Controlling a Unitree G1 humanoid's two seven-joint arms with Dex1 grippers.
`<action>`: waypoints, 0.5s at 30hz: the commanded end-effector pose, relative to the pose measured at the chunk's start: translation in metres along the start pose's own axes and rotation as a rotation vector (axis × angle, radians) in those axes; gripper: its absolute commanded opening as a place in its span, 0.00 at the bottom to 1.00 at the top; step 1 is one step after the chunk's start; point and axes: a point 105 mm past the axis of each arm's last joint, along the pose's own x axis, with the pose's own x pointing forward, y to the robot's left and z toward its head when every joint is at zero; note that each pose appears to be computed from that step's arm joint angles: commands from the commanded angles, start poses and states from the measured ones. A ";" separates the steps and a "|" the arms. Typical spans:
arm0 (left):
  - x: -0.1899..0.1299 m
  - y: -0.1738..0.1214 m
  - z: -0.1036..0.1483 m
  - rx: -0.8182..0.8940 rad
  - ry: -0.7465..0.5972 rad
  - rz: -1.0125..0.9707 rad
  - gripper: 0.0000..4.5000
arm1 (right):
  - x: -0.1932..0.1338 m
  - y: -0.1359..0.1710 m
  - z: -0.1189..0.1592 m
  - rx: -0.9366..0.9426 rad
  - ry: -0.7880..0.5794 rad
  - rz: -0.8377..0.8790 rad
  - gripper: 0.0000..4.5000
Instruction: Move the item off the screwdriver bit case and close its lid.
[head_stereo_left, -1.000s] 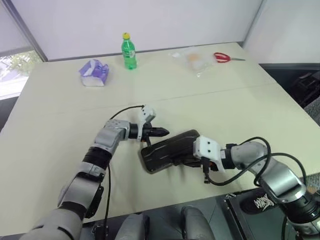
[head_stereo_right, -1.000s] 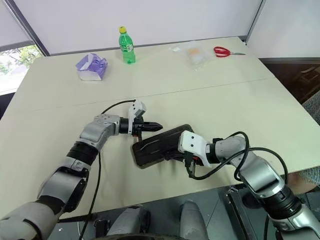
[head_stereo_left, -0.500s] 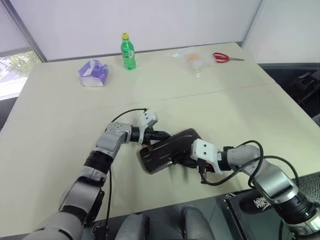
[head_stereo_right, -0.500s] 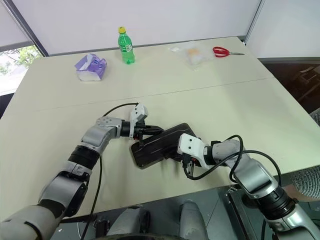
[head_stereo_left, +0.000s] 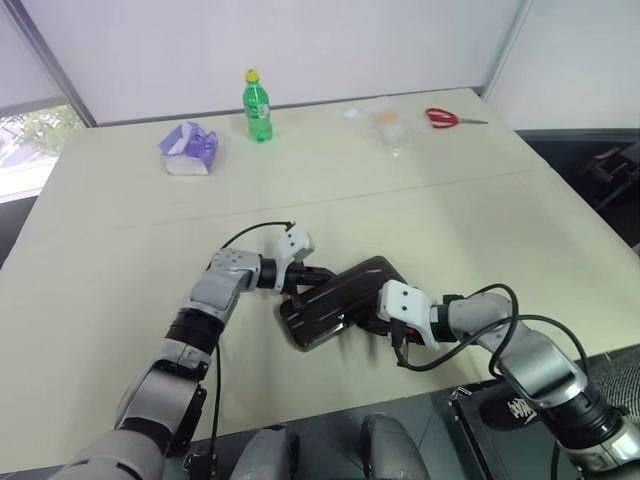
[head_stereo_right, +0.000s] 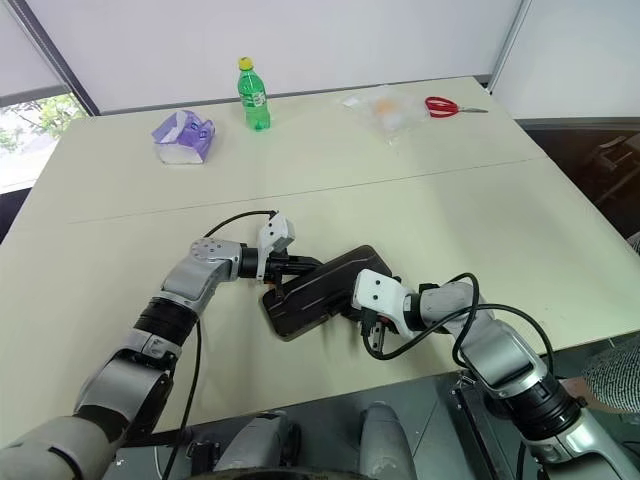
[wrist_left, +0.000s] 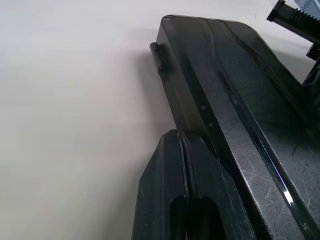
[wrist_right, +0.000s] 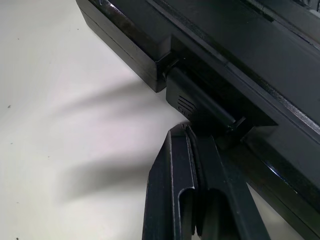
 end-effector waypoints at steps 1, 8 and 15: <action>0.002 -0.015 -0.008 -0.042 0.002 -0.069 0.00 | -0.020 0.002 0.020 -0.043 -0.051 -0.011 0.00; -0.046 -0.010 0.029 0.002 -0.083 0.014 0.00 | -0.055 0.008 0.031 -0.086 -0.038 0.001 0.00; -0.100 -0.026 0.057 0.020 -0.130 0.112 0.00 | -0.106 -0.023 0.049 -0.163 -0.010 -0.132 0.00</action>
